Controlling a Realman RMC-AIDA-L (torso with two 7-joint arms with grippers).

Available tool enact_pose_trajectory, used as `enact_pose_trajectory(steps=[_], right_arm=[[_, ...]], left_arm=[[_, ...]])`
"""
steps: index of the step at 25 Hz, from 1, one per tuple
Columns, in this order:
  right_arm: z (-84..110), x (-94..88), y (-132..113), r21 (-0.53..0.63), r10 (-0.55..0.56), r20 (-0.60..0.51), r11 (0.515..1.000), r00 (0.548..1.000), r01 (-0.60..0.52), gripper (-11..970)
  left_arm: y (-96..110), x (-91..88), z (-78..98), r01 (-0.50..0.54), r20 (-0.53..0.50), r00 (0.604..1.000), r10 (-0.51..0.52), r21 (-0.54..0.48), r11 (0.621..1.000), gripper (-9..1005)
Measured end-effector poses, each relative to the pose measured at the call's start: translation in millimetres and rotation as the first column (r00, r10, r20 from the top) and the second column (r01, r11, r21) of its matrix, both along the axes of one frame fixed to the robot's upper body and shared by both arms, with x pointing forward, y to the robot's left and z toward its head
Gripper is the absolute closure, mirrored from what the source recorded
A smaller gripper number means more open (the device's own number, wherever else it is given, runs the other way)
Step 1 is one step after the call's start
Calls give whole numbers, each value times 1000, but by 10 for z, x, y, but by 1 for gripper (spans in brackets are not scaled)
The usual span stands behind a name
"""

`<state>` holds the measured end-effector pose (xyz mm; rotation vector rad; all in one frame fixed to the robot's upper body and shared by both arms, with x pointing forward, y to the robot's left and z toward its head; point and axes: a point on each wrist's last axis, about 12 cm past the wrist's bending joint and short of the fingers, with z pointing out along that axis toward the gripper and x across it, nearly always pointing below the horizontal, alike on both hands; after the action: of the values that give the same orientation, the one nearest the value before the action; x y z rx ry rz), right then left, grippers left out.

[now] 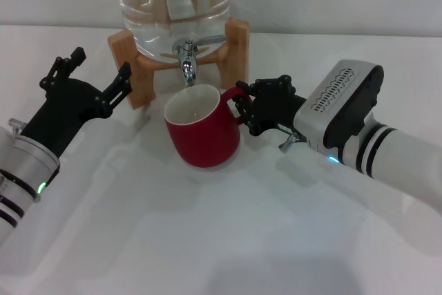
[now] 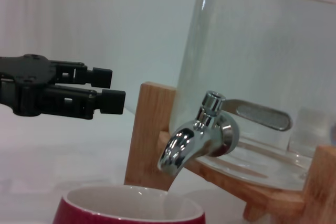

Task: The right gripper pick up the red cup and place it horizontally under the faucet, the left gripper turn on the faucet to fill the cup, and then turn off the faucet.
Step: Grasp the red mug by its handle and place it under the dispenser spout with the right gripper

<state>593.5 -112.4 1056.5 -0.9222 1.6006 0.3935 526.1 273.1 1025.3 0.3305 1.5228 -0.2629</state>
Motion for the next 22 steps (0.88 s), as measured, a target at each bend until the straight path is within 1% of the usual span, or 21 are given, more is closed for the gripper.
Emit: enact_pose_trajectory(steps=[12,22], right_arm=[[-15,0,-39,8,-19,-6,1000,1000,19,835],[-11,-8,-14,-4,0,4,1000,1000,0,836]], left_arm=[[-34,11,5,13,1,1000,-13,2,1000,121],[8,39,-5,-19,-15,1000,19,3,1000,121]])
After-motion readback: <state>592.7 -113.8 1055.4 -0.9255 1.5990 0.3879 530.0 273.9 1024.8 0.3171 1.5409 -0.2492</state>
